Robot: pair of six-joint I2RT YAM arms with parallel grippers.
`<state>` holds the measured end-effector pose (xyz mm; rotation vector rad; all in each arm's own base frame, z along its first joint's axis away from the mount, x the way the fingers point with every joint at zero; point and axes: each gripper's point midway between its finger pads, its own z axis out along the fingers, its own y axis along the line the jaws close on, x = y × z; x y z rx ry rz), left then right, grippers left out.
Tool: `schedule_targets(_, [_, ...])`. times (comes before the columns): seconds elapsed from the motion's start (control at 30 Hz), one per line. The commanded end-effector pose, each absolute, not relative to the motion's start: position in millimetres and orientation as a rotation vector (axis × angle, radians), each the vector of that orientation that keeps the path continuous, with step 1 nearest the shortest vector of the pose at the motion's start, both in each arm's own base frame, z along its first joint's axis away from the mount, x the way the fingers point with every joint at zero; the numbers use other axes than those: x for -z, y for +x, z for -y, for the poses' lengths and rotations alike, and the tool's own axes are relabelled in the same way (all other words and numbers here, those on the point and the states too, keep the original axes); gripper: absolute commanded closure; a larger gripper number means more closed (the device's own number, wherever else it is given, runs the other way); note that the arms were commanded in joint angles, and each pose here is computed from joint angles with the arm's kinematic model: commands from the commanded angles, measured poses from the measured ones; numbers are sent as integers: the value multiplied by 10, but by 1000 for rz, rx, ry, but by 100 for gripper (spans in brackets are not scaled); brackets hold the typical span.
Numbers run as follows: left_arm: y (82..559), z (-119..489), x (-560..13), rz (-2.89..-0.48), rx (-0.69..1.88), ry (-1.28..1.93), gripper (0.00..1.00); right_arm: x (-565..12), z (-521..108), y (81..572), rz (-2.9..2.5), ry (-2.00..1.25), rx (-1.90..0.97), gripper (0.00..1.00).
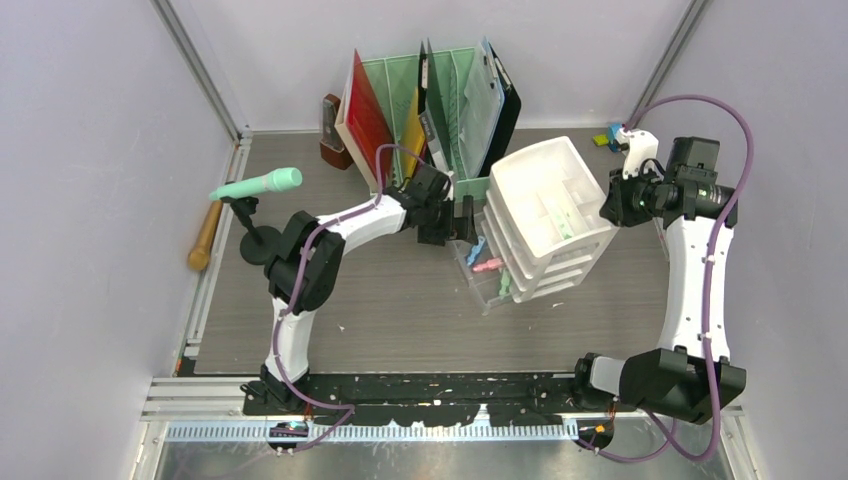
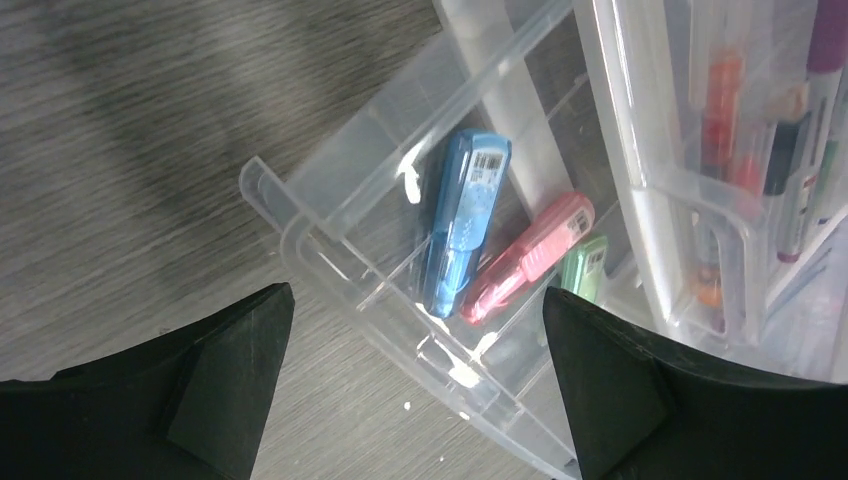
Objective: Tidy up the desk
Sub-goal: Place the stationery in the drawer, then close the drawer in the storage box.
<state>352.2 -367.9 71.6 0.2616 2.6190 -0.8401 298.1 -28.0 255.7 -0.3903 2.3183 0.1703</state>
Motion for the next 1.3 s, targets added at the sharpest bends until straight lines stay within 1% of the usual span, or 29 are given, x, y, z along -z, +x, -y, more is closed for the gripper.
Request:
schedule_targets(0.0, [3611, 3847, -1102, -2501, 1002, 155, 0, -2353, 86, 2539, -2452, -391, -293, 99])
schedule_targets(0.27, [3505, 4161, -1220, -2406, 1410, 82, 1, -2242, 72, 2533, -2463, -372, -311, 100])
schedule_targets(0.43, [3482, 4280, -1320, -2340, 1558, 88, 1, -2213, 75, 2557, -2466, -361, -317, 100])
schedule_targets(0.53, [3470, 4256, -1364, -2317, 1574, 122, 1, -2202, 92, 2580, -2467, -354, -309, 100])
schedule_targets(0.83, [3489, 3898, -1434, -2269, 1491, 272, 0, -2270, 176, 2754, -2443, -332, -263, 99])
schedule_targets(0.93, [3455, 3784, -1425, -2260, 1453, 347, 0, -2318, 187, 2819, -2432, -332, -261, 95])
schedule_targets(1.1, [3389, 3653, -1398, -2257, 1367, 448, 1, -2375, 174, 2895, -2411, -335, -276, 93])
schedule_targets(1.2, [3369, 3664, -1368, -2256, 1396, 422, 0, -2371, 164, 2912, -2410, -335, -286, 93])
schedule_targets(1.27, [3355, 3722, -1318, -2255, 1471, 370, 0, -2352, 161, 2918, -2414, -331, -293, 93])
